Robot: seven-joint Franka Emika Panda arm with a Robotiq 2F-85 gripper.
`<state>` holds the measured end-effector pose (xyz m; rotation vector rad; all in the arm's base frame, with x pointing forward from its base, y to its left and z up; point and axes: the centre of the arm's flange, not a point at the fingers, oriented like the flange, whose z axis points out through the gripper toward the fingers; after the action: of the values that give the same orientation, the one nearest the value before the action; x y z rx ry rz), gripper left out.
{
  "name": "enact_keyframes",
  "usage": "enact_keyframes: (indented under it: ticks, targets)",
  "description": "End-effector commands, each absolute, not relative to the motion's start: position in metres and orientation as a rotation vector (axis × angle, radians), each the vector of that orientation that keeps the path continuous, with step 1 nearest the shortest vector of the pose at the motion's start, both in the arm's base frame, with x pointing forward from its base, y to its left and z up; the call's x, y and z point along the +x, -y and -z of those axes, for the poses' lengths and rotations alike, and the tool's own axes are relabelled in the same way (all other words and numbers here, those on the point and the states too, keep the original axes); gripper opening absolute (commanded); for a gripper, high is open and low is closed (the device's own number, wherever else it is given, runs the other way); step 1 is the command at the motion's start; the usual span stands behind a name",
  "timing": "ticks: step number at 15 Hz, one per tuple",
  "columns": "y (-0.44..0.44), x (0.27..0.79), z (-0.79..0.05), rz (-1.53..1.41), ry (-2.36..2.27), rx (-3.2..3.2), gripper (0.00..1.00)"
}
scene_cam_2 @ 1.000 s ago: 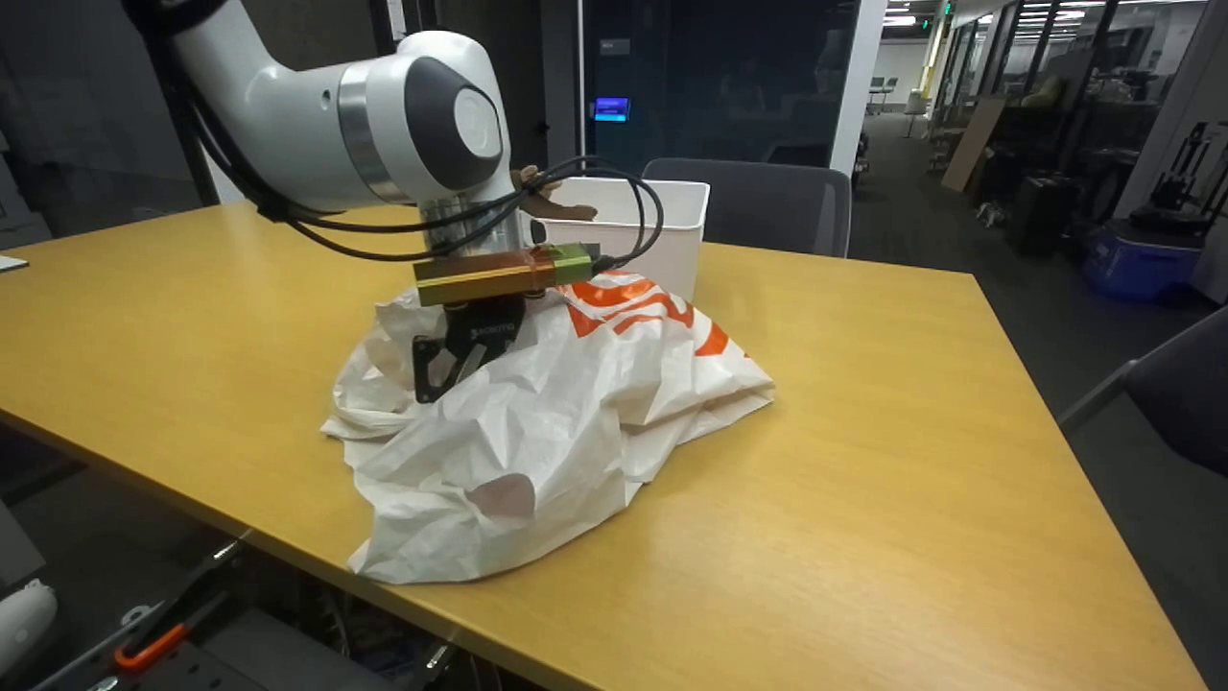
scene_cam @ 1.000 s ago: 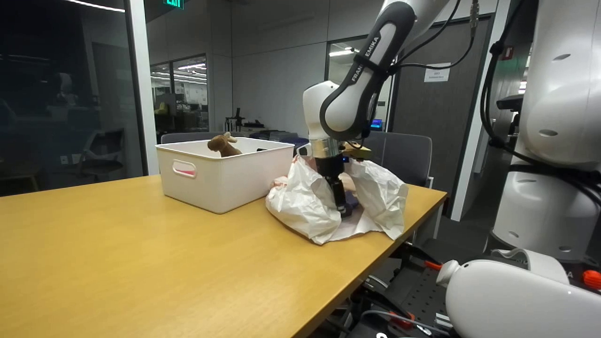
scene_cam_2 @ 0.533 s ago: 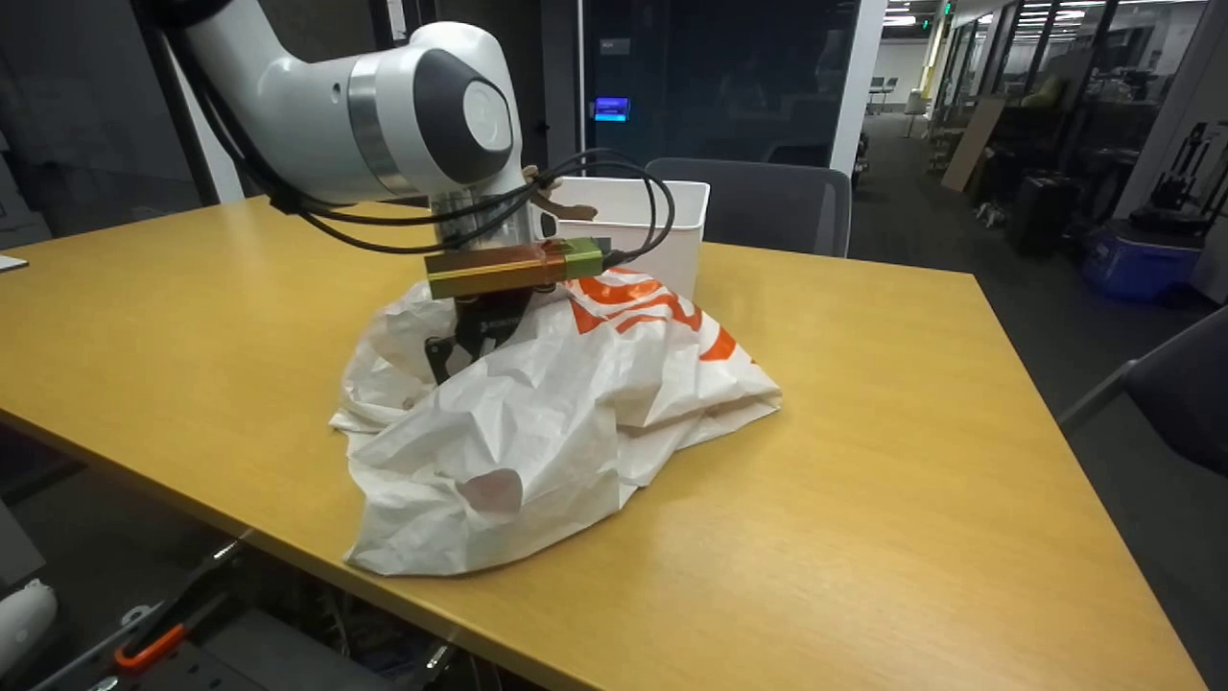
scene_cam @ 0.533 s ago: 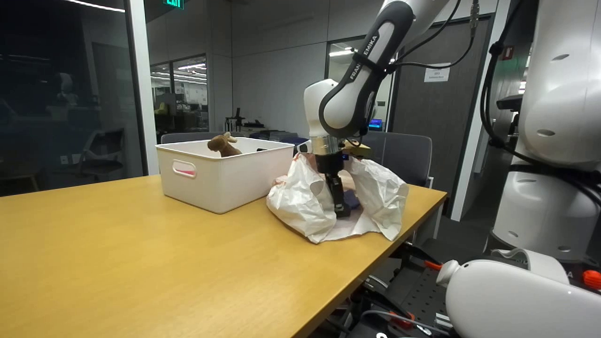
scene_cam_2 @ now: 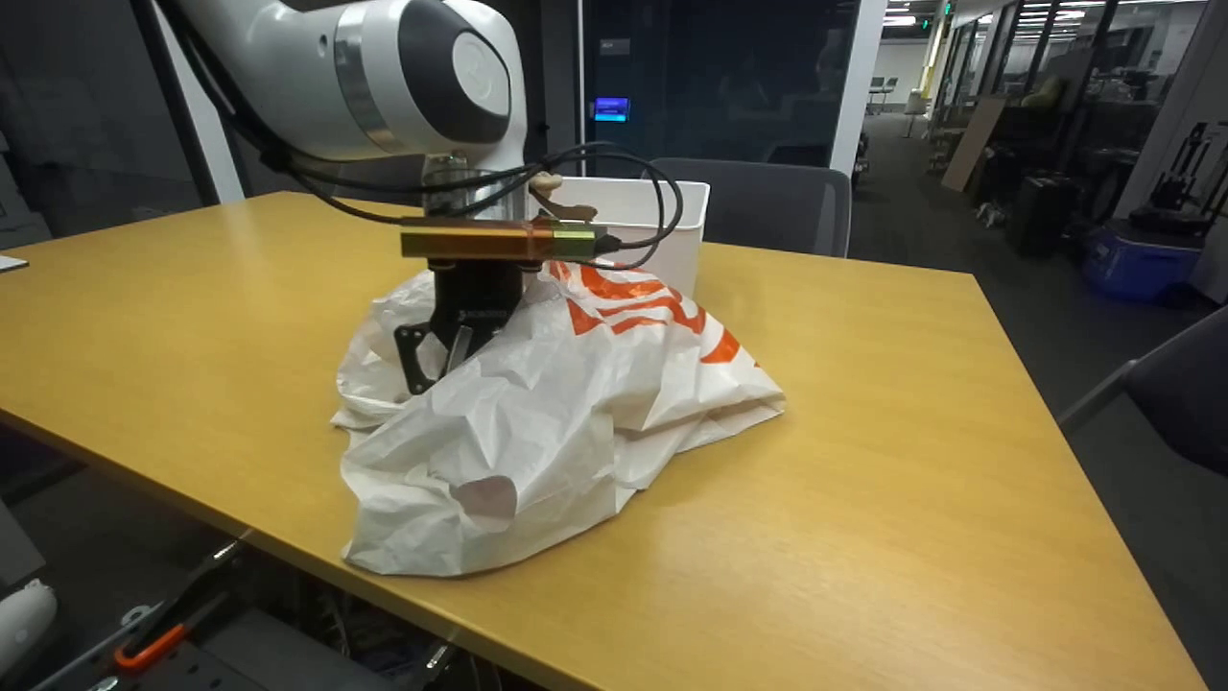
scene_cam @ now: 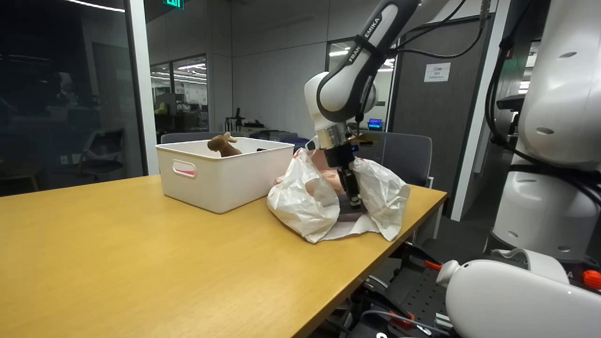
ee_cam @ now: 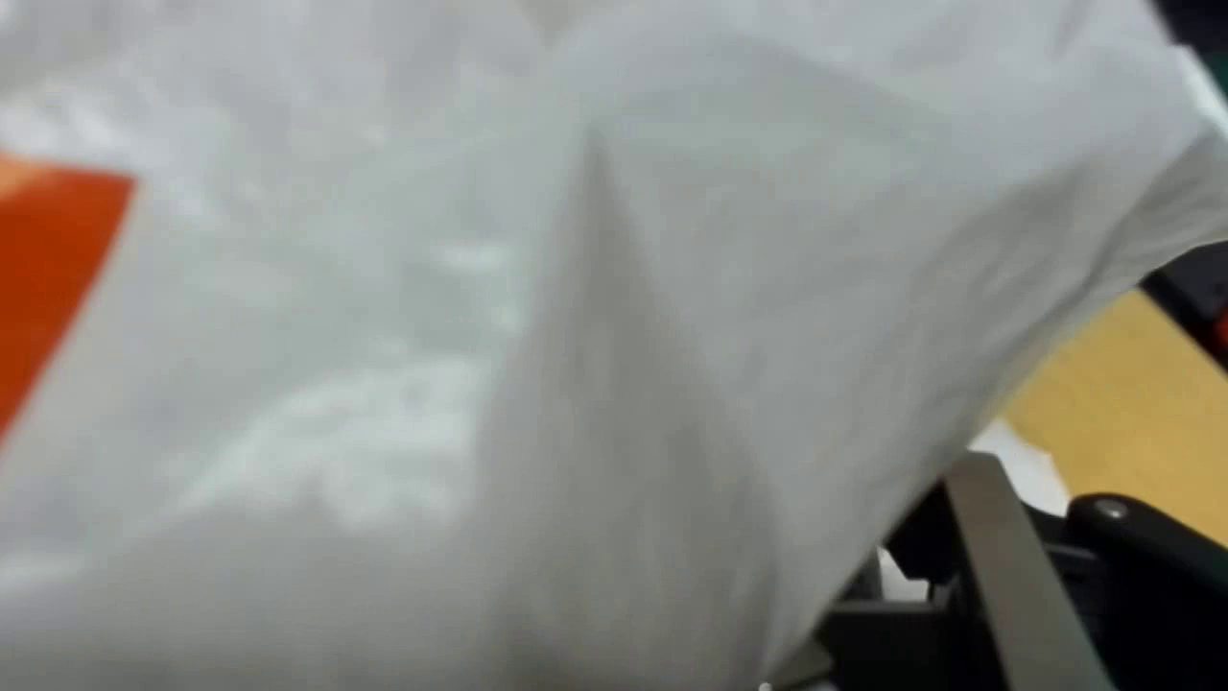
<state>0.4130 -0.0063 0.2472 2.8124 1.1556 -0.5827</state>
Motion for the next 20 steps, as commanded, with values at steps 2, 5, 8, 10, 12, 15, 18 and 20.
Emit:
enact_keyframes:
  ticks: [2,5,8,10,12,15,18,20]
  targets:
    - [0.008,0.401,-0.29,0.813,-1.351,2.928,0.34]
    - [0.009,0.401,-0.302,0.734,-1.558,3.01,0.34]
    - [0.014,0.405,-0.314,0.477,-1.613,3.131,0.34]
    - [0.02,0.404,-0.325,0.325,-1.648,3.191,0.34]
    - [0.026,0.403,-0.336,0.26,-1.651,3.244,0.34]
    - [0.028,0.39,-0.35,0.58,-1.542,3.28,0.34]
    - [0.024,0.373,-0.355,0.789,-1.257,3.248,0.34]
    - [0.026,0.371,-0.36,0.738,-1.067,3.232,0.34]
